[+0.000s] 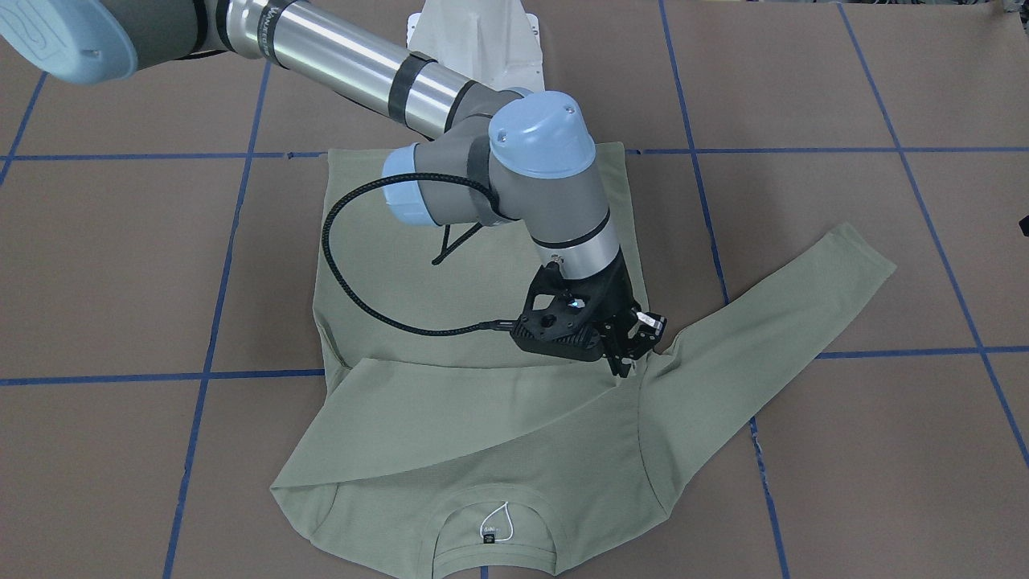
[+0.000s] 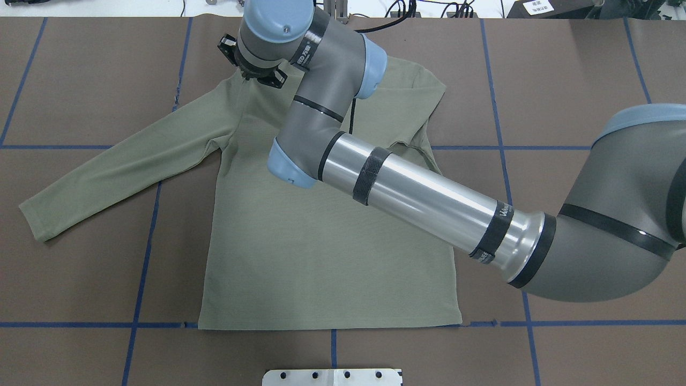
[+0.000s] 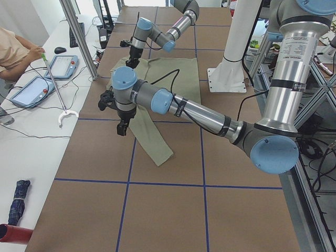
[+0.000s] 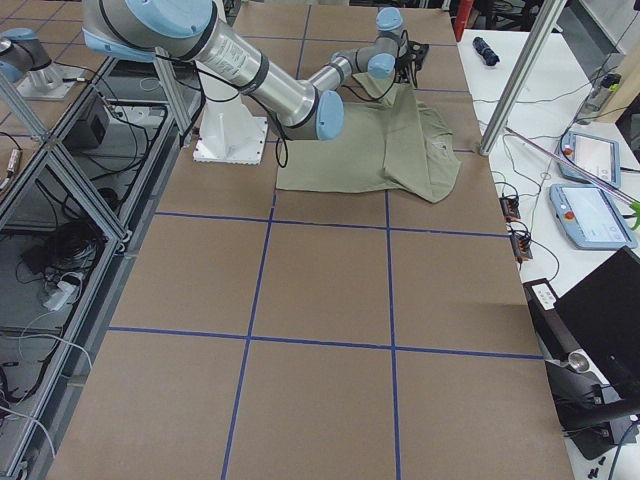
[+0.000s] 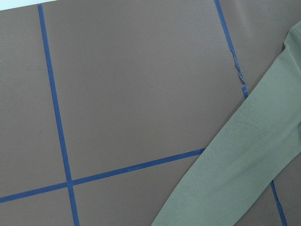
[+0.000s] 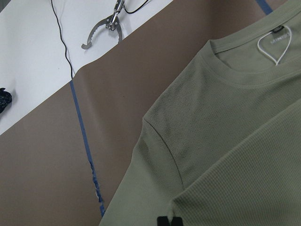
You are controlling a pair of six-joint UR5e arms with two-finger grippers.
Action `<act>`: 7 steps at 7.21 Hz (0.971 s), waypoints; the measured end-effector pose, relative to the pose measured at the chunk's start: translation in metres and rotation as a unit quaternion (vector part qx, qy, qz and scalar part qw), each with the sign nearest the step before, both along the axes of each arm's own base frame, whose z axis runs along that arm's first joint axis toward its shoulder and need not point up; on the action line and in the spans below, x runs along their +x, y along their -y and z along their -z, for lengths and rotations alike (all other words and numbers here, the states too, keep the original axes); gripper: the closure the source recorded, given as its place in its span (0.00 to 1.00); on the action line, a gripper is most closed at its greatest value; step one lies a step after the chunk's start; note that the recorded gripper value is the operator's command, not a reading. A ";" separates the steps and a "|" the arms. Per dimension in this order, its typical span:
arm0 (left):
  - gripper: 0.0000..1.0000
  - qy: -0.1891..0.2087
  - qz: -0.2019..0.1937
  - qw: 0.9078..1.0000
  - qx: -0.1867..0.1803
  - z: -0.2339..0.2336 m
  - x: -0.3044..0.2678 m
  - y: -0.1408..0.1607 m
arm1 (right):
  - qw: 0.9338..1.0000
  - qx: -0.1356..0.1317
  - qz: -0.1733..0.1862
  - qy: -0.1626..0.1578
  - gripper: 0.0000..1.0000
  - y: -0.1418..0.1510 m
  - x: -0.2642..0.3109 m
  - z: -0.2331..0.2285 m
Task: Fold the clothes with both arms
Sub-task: 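Carry the sleeve across the shirt body toward the collar with the right gripper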
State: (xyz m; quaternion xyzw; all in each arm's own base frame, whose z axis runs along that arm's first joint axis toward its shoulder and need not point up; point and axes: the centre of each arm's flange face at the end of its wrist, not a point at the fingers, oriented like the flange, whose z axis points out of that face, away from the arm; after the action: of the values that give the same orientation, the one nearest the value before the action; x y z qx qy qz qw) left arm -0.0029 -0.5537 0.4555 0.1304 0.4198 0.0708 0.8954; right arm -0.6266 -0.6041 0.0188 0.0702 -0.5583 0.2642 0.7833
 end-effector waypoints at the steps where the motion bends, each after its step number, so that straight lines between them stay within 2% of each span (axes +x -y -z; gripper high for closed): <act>1: 0.00 -0.007 0.002 1.000 -0.003 0.002 0.017 0.002 | 1.000 0.002 -0.018 -0.009 0.00 -0.003 -0.017 0.002; 3: 0.00 -0.027 0.007 0.999 -0.022 0.001 0.070 0.003 | 0.999 0.001 -0.040 -0.019 0.00 -0.005 -0.035 0.011; 5: 0.02 -0.031 0.009 0.998 -0.055 -0.024 0.093 0.005 | 0.999 0.007 -0.043 0.001 0.00 -0.012 -0.022 0.015; 7: 0.02 -0.027 0.005 0.996 -0.087 -0.075 0.108 0.011 | 0.999 0.005 -0.038 0.021 0.00 -0.008 0.028 -0.029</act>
State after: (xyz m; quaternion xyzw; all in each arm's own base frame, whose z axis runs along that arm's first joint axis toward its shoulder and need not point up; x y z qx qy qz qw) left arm 0.1046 -0.5652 0.5305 0.0559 0.4480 0.0254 0.8919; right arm -0.5982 -0.5961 0.0475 0.0897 -0.5731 0.2926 0.7602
